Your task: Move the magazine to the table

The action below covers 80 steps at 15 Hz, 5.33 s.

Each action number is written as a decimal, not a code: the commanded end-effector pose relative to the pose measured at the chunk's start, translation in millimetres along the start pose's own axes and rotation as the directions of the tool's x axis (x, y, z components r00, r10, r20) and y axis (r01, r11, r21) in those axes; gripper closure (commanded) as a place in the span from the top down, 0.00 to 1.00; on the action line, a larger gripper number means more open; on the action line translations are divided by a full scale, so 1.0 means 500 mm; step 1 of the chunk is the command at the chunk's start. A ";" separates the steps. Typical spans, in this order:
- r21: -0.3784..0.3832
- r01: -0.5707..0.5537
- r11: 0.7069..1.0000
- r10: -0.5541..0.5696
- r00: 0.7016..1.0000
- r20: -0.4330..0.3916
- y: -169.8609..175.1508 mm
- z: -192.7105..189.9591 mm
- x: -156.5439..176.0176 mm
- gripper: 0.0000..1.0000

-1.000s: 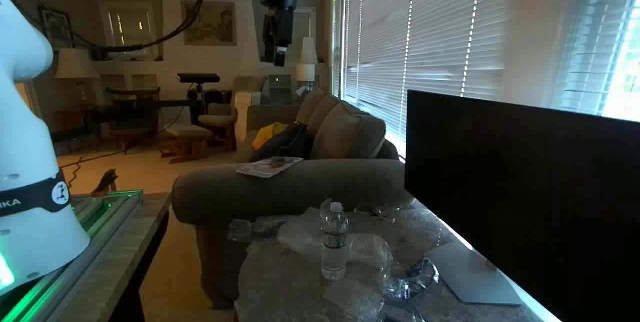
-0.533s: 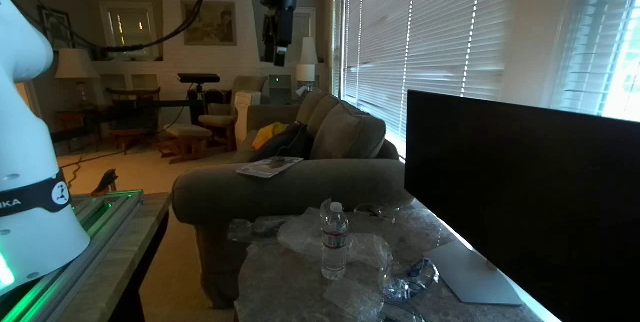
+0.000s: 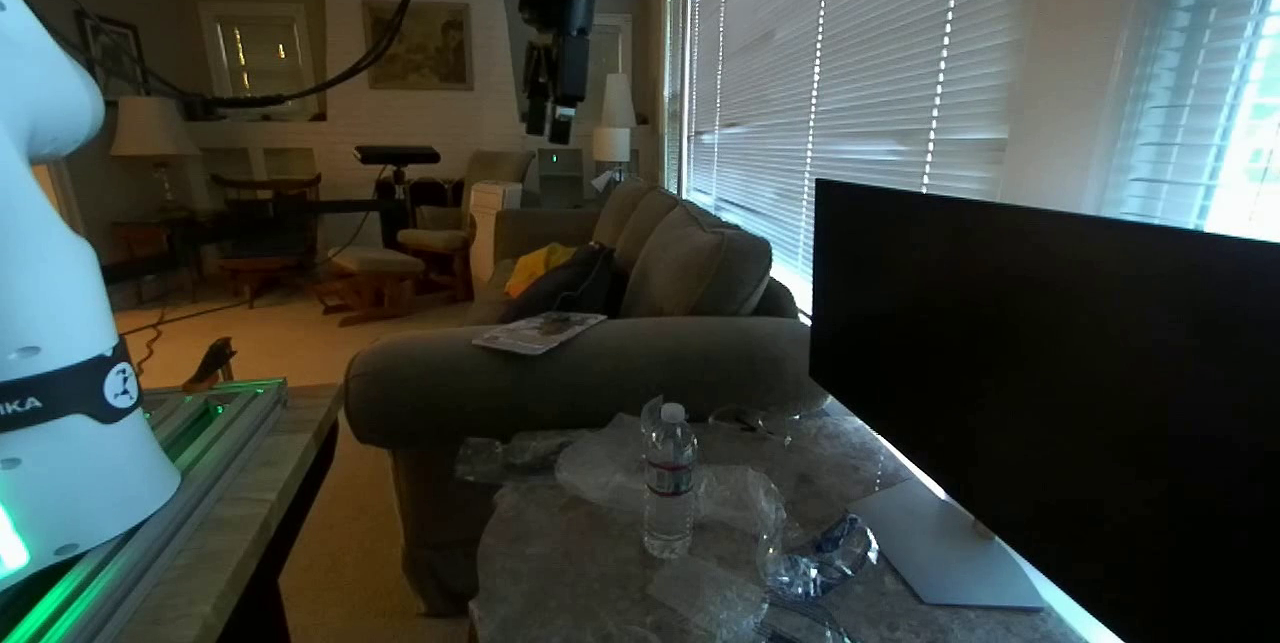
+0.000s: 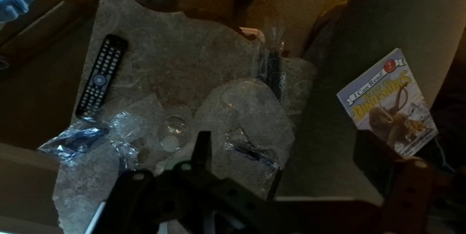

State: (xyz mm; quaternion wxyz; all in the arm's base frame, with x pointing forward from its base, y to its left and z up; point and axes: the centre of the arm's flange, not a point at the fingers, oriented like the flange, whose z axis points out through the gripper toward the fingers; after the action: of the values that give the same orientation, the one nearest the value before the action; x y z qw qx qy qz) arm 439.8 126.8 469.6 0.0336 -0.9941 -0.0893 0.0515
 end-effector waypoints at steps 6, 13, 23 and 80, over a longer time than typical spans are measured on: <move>0.100 0.151 0.983 -0.149 0.988 -0.030 -0.143 0.181 0.109 1.00; 0.149 0.220 0.964 -0.218 0.976 -0.028 -0.217 0.352 0.165 1.00; 0.151 0.250 0.956 -0.259 0.965 0.037 -0.227 0.453 0.174 1.00; 0.551 0.396 0.734 -0.511 0.857 0.065 -0.303 0.783 0.286 0.66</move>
State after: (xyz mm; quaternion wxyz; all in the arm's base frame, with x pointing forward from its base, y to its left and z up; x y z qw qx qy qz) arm 510.0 316.6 81.4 0.2999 -0.8802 -0.3250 0.1720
